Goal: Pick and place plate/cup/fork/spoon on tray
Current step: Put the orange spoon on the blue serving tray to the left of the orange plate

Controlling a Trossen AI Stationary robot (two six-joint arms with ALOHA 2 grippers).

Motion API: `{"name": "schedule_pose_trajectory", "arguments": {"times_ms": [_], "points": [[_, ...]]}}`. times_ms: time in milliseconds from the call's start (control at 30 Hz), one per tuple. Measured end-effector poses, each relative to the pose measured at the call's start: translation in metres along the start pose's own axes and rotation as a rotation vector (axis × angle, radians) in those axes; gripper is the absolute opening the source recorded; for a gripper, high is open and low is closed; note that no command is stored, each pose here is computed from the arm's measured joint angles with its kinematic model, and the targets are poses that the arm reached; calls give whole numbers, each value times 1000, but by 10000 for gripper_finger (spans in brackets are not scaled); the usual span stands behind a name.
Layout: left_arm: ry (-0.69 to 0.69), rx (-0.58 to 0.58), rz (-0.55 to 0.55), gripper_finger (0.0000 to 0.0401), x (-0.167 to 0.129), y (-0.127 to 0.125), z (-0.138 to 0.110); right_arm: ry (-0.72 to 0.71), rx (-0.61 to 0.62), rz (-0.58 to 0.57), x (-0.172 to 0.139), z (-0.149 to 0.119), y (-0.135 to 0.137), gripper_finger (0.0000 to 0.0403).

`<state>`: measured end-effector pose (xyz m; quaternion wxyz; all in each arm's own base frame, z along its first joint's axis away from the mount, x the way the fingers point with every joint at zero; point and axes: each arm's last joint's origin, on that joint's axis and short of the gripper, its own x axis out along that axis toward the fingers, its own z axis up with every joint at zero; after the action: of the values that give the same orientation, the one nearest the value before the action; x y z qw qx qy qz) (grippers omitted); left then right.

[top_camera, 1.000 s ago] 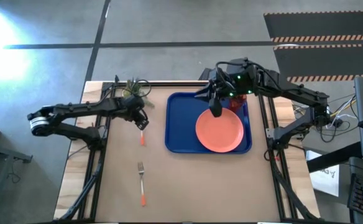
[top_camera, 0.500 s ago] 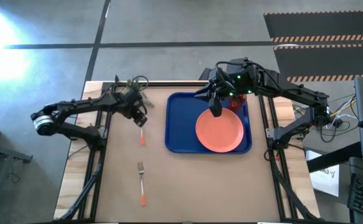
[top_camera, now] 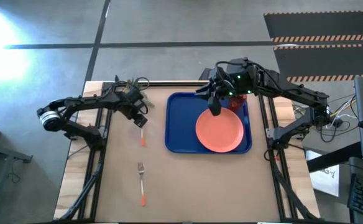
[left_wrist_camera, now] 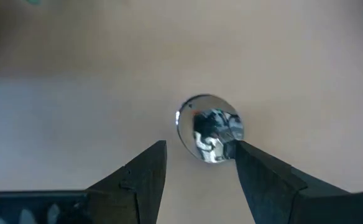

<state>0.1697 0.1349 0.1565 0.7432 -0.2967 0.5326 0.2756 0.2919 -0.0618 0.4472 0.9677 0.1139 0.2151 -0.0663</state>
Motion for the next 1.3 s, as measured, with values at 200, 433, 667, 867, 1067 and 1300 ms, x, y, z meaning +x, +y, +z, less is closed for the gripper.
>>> {"name": "schedule_pose_trajectory", "arguments": {"times_ms": [200,433,667,867,1067,1300], "points": [[23,-4,-18,173,6,0,1,0,0,0,0,0,0,80],[-70,4,-41,173,3,-2,9,0,0,-15,1,0,-1,83],[-73,5,-49,173,3,-2,9,0,0,-15,1,0,-1,75],[-70,5,-58,173,4,-2,8,0,0,-15,1,0,-1,79],[-55,3,-56,173,4,-2,6,0,0,-16,1,0,-1,80],[-9,23,-48,173,5,-1,1,0,0,-16,1,0,-1,75]]}}
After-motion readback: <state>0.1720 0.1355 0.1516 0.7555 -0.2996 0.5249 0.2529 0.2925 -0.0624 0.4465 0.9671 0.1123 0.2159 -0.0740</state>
